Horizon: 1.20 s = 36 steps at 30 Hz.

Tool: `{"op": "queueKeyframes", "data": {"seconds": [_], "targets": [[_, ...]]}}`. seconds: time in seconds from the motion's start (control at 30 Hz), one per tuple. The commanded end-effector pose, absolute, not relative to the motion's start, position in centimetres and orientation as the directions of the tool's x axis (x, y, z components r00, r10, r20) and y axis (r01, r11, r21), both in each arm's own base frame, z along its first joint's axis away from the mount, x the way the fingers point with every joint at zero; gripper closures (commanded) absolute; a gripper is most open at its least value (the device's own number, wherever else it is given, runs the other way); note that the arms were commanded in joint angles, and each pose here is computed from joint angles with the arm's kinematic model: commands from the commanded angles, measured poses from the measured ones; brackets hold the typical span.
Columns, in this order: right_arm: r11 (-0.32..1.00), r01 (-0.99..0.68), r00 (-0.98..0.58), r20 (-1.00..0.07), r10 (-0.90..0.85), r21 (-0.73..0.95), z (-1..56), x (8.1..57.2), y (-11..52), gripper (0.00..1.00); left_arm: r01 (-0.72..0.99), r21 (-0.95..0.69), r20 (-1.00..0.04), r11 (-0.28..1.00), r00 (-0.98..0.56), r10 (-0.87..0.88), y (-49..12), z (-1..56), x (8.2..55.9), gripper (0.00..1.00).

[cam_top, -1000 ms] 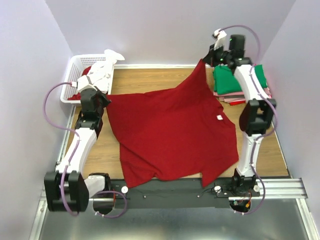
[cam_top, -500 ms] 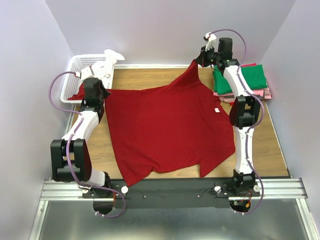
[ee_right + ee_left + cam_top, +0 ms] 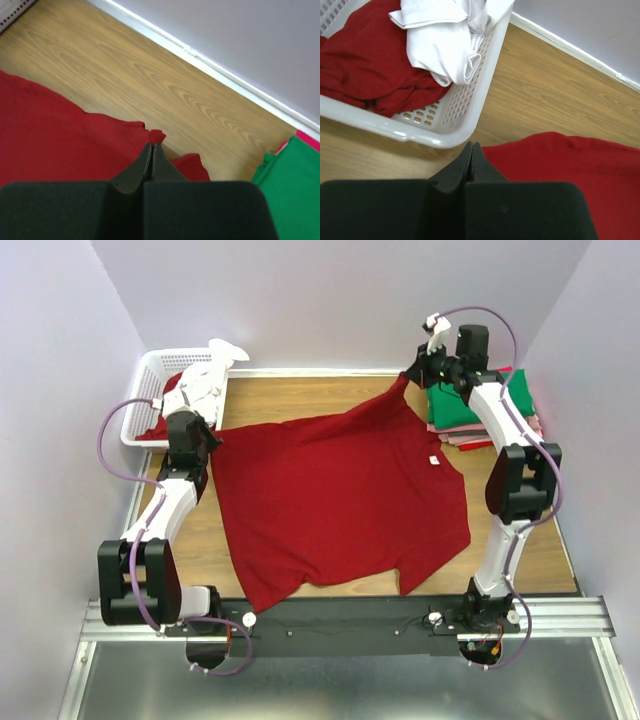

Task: Fold and stack the t-shirts
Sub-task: Fold the tshirt

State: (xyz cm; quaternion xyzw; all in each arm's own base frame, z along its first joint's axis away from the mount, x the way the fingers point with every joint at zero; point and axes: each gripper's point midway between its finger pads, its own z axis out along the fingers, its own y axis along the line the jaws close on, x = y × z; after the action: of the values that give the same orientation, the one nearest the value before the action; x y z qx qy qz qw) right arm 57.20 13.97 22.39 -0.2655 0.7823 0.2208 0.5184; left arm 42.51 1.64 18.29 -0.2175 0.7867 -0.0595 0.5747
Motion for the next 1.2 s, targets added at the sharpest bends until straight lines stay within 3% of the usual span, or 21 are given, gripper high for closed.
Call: {"op": "queueKeyframes", "data": {"seconds": [0.0, 0.63, 1.17], "targets": [[0.750, -0.660, -0.282, -0.939, -0.195, 0.042, 23.3, 55.1, 12.6, 1.00, -0.275, -0.367, -0.871, 0.888, -0.232, -0.432, 1.6, 18.4, 41.6, 1.00], [0.766, -0.638, -0.320, -0.931, -0.174, 0.076, 21.6, 49.5, 10.3, 1.00, -0.316, -0.413, -0.833, 0.854, -0.248, -0.494, 1.4, 16.4, 37.7, 1.00], [0.795, -0.596, -0.369, -0.917, -0.149, 0.111, 19.3, 47.6, 7.6, 0.99, -0.410, -0.461, -0.770, 0.787, -0.255, -0.584, 1.6, 13.5, 34.4, 1.00]]}}
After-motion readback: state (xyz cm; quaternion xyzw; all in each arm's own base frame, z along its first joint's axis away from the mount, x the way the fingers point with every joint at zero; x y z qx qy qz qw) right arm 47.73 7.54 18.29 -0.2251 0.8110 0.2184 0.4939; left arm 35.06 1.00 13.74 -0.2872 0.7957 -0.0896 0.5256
